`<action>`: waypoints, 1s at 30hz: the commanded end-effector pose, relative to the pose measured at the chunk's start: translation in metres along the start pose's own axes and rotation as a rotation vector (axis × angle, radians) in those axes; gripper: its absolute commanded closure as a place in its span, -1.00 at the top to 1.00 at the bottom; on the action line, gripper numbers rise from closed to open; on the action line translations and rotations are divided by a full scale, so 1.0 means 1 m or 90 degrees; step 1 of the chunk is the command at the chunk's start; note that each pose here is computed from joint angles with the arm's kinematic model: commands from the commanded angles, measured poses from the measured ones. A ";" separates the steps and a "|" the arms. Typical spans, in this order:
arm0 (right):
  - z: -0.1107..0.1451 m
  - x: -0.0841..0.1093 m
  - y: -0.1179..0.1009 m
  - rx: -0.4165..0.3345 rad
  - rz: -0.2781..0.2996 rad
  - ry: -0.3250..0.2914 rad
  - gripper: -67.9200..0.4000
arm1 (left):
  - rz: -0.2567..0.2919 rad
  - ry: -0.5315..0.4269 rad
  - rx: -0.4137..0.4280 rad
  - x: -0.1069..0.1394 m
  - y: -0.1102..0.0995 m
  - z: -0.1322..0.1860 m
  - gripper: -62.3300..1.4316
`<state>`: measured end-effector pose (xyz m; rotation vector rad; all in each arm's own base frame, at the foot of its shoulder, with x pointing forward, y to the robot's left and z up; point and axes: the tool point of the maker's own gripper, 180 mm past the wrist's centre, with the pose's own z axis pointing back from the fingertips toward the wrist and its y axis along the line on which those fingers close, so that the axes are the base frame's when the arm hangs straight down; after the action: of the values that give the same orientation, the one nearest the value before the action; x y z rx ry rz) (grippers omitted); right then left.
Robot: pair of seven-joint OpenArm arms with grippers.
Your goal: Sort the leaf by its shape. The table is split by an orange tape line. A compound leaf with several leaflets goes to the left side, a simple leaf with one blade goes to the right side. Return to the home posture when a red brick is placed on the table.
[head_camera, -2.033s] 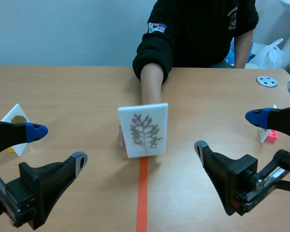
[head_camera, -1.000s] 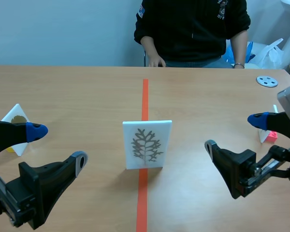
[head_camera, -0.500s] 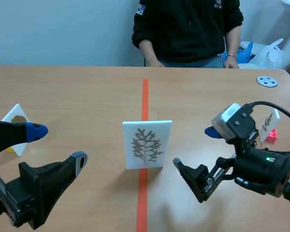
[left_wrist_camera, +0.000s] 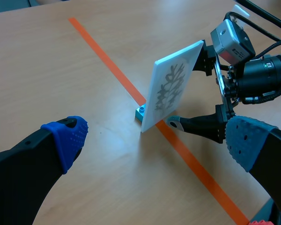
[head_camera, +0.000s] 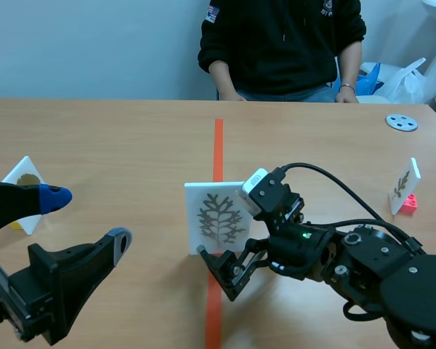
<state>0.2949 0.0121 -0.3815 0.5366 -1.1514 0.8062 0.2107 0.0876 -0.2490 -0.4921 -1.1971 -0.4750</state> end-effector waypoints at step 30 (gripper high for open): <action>0.010 0.028 0.002 0.012 0.037 -0.080 -0.93 | 0.001 -0.013 -0.006 0.004 -0.002 0.000 1.00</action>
<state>0.2854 0.0150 -0.3712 0.5725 -1.2179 0.8414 0.2106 0.0877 -0.2492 -0.4917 -1.1965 -0.4758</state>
